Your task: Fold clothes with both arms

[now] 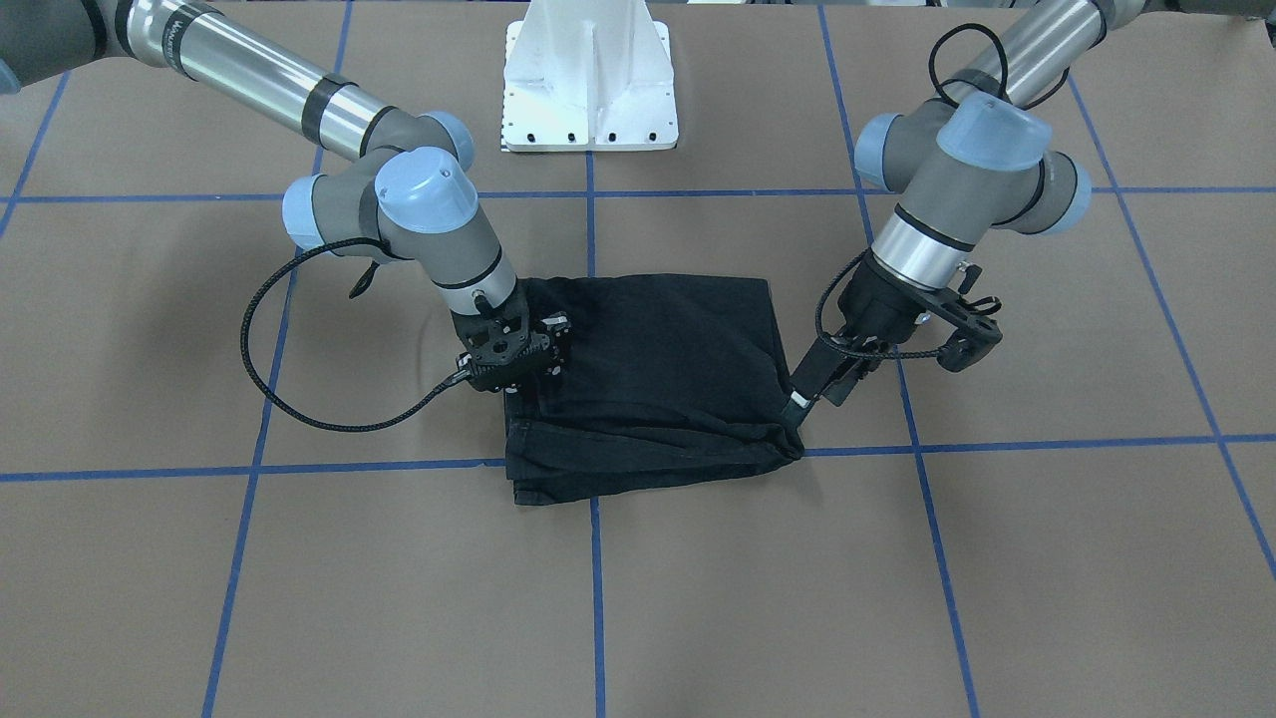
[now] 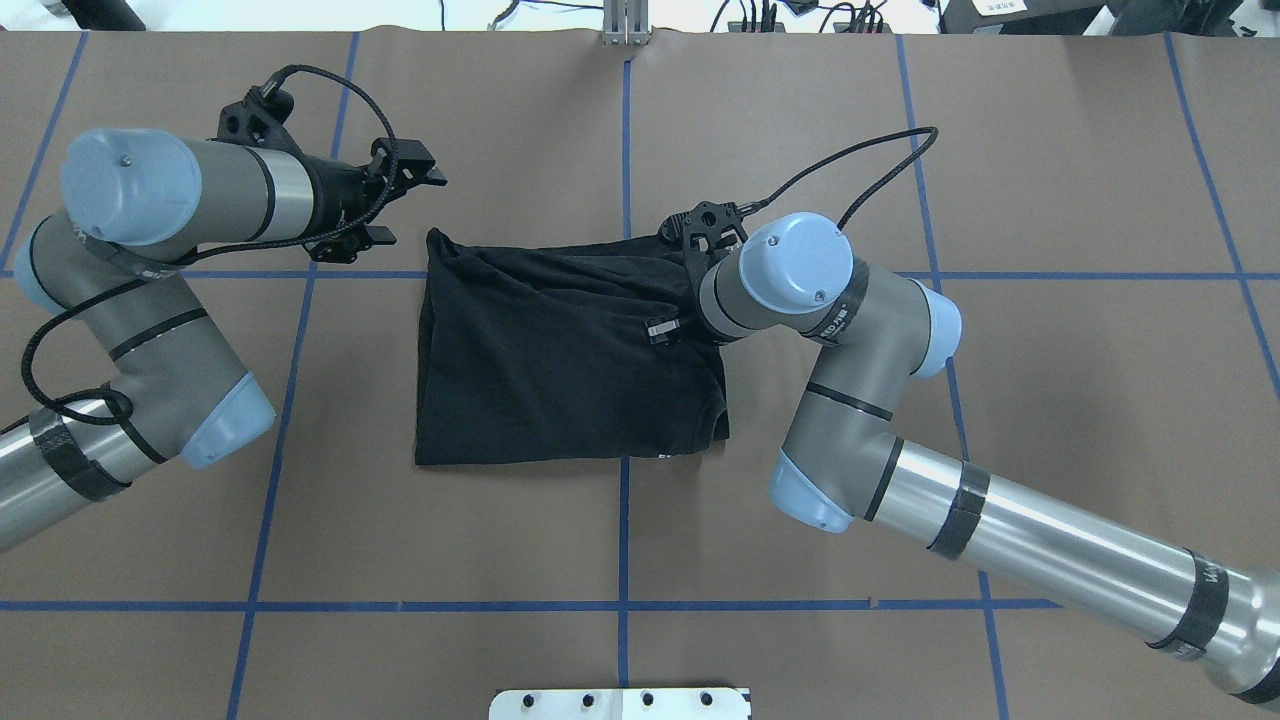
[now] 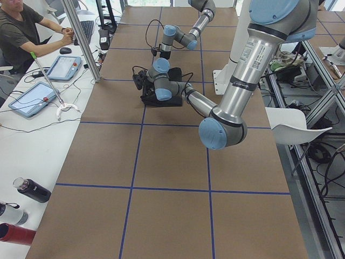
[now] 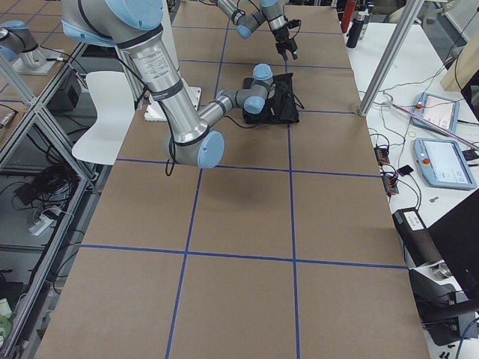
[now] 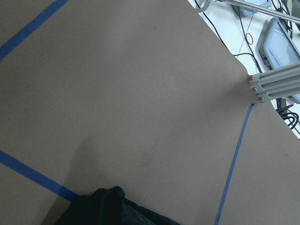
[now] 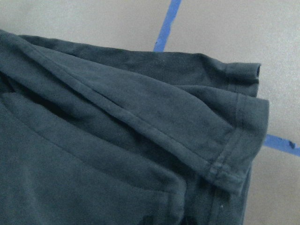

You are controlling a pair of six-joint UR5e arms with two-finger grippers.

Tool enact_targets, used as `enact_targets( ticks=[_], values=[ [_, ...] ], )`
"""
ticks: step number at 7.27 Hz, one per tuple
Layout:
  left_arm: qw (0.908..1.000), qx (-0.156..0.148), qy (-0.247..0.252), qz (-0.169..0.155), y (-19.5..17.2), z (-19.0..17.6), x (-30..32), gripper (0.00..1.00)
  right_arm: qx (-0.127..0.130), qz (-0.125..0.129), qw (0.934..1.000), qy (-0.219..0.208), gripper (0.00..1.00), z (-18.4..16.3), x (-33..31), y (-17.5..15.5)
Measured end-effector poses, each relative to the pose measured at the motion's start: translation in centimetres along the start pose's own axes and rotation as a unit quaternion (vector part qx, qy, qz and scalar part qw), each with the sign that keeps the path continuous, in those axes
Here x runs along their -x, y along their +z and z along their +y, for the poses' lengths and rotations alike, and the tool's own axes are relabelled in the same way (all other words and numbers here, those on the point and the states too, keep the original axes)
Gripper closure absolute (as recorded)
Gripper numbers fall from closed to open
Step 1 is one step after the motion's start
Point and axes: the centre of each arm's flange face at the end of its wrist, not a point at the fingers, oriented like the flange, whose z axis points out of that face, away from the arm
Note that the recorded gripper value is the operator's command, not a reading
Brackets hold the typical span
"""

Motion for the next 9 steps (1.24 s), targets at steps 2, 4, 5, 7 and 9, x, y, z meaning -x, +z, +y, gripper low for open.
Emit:
enact_targets(
  ticks=[2,4,5,7,9],
  values=[
    [1.0000,0.000,0.000,0.000,0.0,0.0,0.0,0.01,-0.005,0.003,1.0000,0.003,1.00,-0.6,-0.5,-0.3],
    [1.0000,-0.001,0.000,0.000,0.0,0.0,0.0,0.01,-0.018,0.009,0.9997,0.012,1.00,-2.5,-1.8,-1.3],
    [1.0000,-0.002,0.000,0.000,0.0,0.0,0.0,0.01,-0.022,0.012,0.9996,0.015,1.00,-3.2,-2.5,-1.7],
    [1.0000,-0.002,0.000,0.000,0.0,0.0,0.0,0.01,-0.023,0.019,0.9994,0.018,0.04,-3.7,-3.2,-1.5],
    [1.0000,-0.002,0.000,0.000,0.0,0.0,-0.1,0.01,-0.023,0.021,0.9993,0.022,0.00,-3.9,-3.4,-1.4]
  ],
)
